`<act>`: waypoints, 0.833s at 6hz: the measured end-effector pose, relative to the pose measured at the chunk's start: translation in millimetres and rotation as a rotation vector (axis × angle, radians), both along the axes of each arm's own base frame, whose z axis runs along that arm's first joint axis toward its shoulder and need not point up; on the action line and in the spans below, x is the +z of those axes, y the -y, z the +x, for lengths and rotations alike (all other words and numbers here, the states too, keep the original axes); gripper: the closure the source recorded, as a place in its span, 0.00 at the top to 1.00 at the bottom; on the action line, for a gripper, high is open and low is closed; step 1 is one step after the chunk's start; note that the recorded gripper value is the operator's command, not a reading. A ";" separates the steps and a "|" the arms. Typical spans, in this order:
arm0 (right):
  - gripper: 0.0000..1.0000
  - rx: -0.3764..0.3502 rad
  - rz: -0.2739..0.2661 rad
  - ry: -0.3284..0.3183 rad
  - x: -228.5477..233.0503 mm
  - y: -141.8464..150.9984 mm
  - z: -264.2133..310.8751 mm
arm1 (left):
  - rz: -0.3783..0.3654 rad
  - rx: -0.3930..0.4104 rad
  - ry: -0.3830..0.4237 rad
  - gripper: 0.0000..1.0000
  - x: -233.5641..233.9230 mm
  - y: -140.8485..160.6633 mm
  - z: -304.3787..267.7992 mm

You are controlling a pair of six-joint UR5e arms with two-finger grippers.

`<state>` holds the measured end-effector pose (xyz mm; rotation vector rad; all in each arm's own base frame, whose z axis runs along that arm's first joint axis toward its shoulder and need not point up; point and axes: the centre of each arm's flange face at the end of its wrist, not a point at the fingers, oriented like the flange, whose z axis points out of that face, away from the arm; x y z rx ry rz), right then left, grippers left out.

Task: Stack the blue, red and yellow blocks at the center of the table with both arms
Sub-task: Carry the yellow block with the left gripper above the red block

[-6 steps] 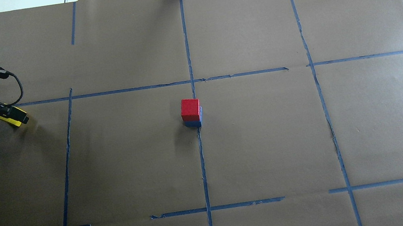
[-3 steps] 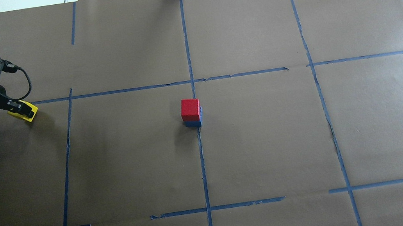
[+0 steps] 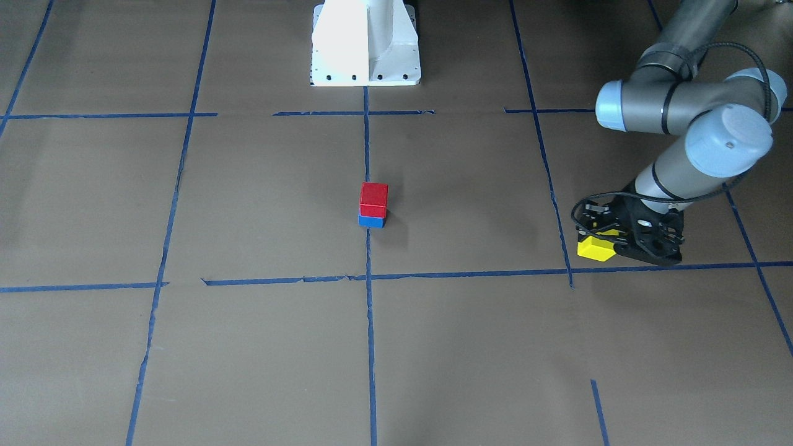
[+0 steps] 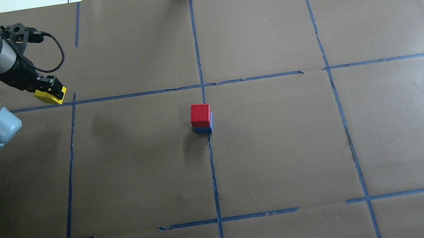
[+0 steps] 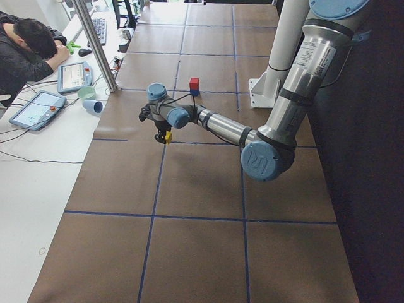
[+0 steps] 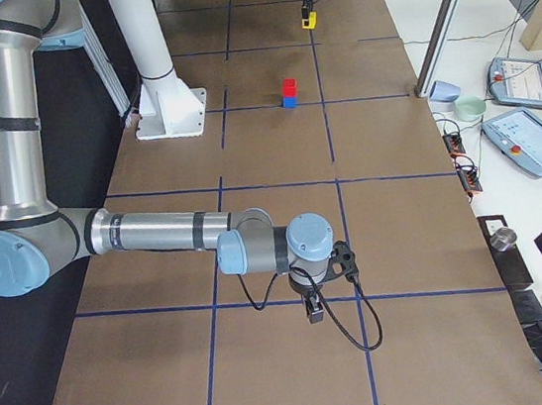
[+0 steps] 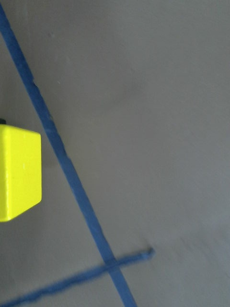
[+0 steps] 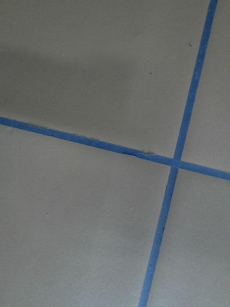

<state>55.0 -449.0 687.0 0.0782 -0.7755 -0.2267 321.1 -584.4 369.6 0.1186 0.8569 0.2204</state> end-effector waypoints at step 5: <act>1.00 0.000 0.001 0.000 -0.2 0.0 0.0 | -0.167 -0.121 -0.035 0.02 -257.8 -74.7 203.0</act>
